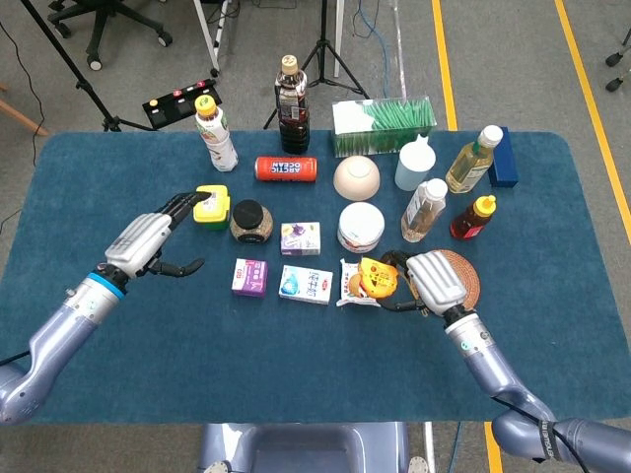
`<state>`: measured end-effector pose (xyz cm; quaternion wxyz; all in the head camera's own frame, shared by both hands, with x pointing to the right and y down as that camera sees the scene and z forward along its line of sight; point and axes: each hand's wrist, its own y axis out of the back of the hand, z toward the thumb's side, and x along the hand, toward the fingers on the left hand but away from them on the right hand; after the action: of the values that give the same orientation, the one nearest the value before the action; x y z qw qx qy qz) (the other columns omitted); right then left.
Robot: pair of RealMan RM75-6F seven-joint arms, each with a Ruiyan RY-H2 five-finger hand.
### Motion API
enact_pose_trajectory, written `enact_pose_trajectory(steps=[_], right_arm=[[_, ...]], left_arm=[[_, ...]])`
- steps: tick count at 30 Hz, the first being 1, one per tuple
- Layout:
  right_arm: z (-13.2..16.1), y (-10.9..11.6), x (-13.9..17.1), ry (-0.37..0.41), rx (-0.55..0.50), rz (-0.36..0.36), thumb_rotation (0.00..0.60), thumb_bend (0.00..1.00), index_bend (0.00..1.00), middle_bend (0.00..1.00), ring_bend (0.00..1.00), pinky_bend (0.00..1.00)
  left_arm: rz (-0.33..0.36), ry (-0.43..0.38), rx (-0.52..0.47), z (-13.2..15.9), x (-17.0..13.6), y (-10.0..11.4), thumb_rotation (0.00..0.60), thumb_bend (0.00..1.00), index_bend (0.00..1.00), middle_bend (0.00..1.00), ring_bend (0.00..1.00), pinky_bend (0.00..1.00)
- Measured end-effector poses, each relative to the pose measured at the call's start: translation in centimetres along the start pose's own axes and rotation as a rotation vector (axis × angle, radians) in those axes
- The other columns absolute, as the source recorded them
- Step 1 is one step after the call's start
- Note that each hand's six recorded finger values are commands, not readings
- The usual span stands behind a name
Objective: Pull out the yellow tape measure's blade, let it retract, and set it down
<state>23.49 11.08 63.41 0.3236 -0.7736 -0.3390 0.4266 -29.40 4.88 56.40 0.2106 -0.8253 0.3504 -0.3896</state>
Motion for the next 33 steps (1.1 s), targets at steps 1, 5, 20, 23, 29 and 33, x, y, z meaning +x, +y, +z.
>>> enact_pose_trajectory(steps=[1, 5, 20, 23, 29, 33], right_arm=[[-0.2, -0.1, 0.0, -0.004, 0.007, 0.004, 0.403, 0.25, 0.58, 0.54, 0.54, 0.55], [-0.7, -0.8, -0.3, -0.015, 0.045, 0.026, 0.408, 0.25, 0.58, 0.54, 0.53, 0.54], [-1.3, -3.6, -2.4, -0.048, 0.121, 0.107, 0.408, 0.25, 0.40, 0.40, 0.36, 0.35], [-1.6, -3.8, -2.4, -0.062, 0.134, 0.125, 0.408, 0.25, 0.29, 0.31, 0.26, 0.26], [-1.4, -3.6, -2.4, -0.081, 0.137, 0.134, 0.410, 0.24, 0.09, 0.17, 0.12, 0.16], [-1.1, -3.3, -2.3, -0.082, 0.147, 0.130, 0.406, 0.22, 0.02, 0.12, 0.08, 0.14]], left_arm=[[0.004, 0.003, 0.001, -0.2, -0.3, 0.2, 0.600, 0.29, 0.00, 0.07, 0.00, 0.16], [0.024, 0.020, 0.006, -1.4, -1.9, 0.7, 0.600, 0.29, 0.00, 0.07, 0.00, 0.16], [0.036, 0.104, -0.004, -5.8, -5.3, 1.6, 0.600, 0.29, 0.00, 0.07, 0.00, 0.16], [0.037, 0.112, -0.013, -6.3, -5.6, 1.6, 0.600, 0.29, 0.00, 0.07, 0.00, 0.16], [0.020, 0.131, -0.024, -7.1, -5.9, 1.3, 0.600, 0.28, 0.00, 0.07, 0.00, 0.14], [0.026, 0.139, -0.026, -7.3, -6.2, 1.6, 0.600, 0.27, 0.00, 0.07, 0.00, 0.14]])
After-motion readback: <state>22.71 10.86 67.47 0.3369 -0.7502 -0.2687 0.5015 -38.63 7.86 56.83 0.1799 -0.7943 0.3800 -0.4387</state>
